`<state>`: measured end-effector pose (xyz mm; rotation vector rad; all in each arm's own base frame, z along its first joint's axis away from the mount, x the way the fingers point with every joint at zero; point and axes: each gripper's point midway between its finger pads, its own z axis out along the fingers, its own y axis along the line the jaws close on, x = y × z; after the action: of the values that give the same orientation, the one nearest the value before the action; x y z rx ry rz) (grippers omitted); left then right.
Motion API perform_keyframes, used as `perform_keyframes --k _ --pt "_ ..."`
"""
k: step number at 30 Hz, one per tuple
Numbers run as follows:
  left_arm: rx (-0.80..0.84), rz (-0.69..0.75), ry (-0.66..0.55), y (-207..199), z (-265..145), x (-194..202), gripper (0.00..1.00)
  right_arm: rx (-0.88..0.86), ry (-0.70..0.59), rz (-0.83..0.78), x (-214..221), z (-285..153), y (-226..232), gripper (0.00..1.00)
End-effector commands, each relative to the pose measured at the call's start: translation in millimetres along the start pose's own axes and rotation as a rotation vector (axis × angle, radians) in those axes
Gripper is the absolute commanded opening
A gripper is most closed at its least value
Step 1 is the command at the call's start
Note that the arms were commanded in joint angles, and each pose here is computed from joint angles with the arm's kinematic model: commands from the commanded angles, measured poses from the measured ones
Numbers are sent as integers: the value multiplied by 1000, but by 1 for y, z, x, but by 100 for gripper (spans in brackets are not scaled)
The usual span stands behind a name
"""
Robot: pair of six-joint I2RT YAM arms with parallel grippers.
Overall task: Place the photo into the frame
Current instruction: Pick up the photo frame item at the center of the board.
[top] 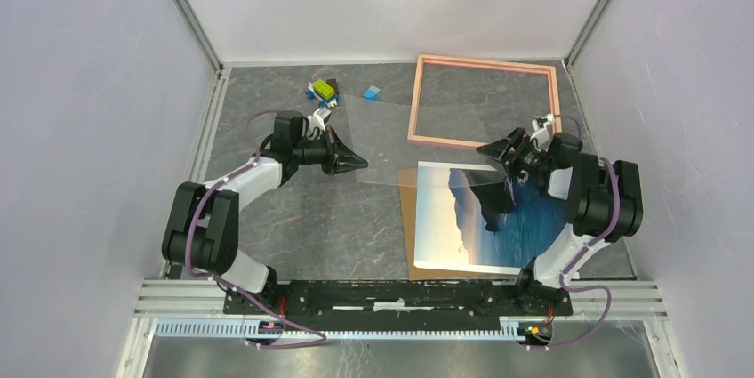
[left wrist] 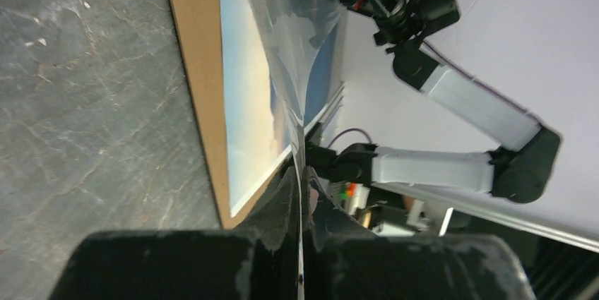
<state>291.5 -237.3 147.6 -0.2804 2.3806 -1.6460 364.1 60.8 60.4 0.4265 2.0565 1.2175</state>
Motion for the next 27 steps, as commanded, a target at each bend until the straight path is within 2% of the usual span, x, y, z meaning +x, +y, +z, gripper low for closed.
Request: perform_keyframes --k 1,4,13,21,27 --pt "-85 206 56 -3 -13 4 2 -66 74 -43 -3 6 5 80" --pt "-143 253 58 0 -20 4 2 -69 116 -46 -5 12 1 77" --pt "-90 227 76 0 -15 10 2 -79 174 -42 4 29 1 76" --pt "-66 218 69 -1 -12 9 2 -144 124 -4 -2 36 21 72" --pt "-10 188 80 -8 -9 9 2 -155 122 18 7 33 20 65"
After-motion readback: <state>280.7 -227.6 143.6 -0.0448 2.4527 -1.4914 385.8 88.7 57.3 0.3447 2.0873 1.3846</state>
